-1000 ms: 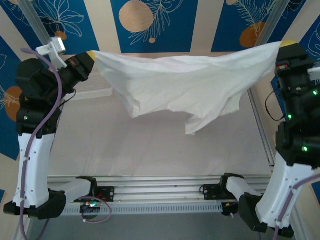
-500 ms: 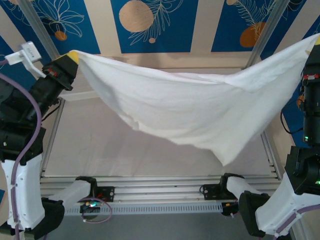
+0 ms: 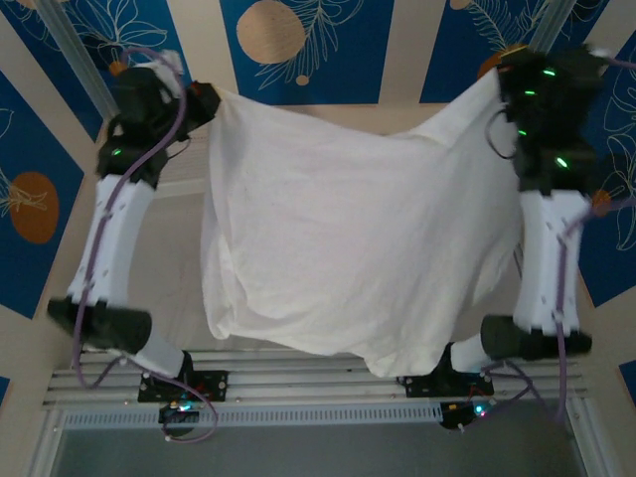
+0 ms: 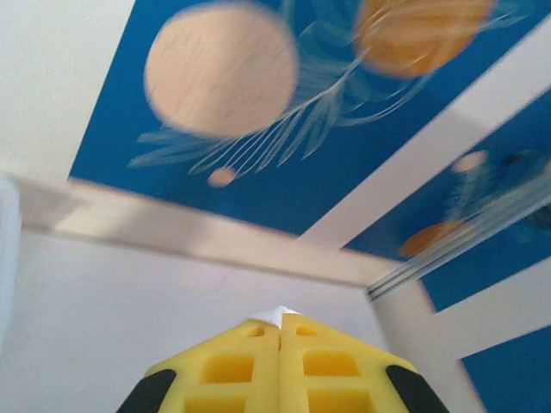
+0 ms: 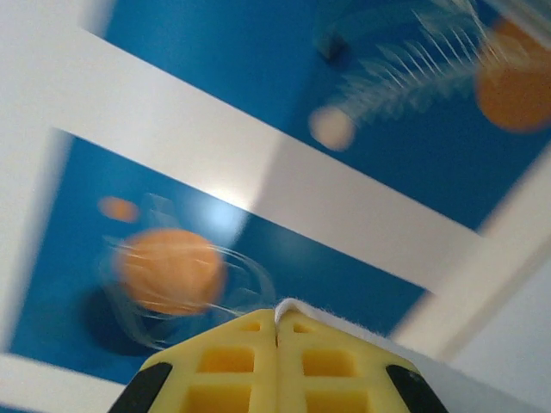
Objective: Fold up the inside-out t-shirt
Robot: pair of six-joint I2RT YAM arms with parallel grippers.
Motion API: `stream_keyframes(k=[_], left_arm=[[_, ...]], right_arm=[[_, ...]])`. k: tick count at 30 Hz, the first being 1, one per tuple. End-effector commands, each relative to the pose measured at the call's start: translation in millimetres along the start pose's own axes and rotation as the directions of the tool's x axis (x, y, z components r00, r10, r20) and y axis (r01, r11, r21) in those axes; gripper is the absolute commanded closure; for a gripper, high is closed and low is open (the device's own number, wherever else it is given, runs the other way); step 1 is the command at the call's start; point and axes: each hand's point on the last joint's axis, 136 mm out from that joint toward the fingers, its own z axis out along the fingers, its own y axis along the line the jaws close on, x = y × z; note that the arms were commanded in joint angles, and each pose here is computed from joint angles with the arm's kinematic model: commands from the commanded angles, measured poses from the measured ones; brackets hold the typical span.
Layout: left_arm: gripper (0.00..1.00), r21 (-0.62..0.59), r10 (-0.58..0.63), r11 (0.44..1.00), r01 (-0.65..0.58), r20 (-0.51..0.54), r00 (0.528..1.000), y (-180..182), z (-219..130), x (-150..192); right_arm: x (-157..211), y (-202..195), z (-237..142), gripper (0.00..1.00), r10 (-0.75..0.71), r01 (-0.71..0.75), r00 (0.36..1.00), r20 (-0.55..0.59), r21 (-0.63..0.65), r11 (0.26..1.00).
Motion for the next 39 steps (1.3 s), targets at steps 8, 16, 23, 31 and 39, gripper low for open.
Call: stream_keyframes(k=[8, 16, 23, 31, 39], left_arm=[[0.39, -0.103, -0.014, 0.995, 0.002, -0.123, 0.992, 91, 185, 38], [0.30, -0.024, 0.024, 0.999, -0.028, -0.172, 0.985, 46, 138, 48], [0.35, -0.030, 0.075, 0.996, -0.090, -0.331, 0.941, 26, 79, 166], [1.00, -0.126, -0.010, 0.989, -0.072, -0.552, 0.834, 81, 69, 307], [1.00, -0.338, -0.102, 0.933, -0.126, -0.582, 0.807, 145, 67, 350]], right_arm=[[104, -77, 223, 0.12, -0.077, 0.102, 0.971, -0.226, 0.100, 0.990], [116, -105, 205, 0.01, -0.124, 0.172, 0.908, -0.401, 0.084, 0.982], [130, -162, 92, 0.01, -0.152, 0.290, 0.841, -0.519, 0.194, 0.937], [206, -315, 0, 0.79, 0.164, 0.124, 0.853, -0.495, 0.498, 0.858], [263, -393, -2, 1.00, 0.268, 0.219, 0.778, -0.568, 0.646, 0.731]])
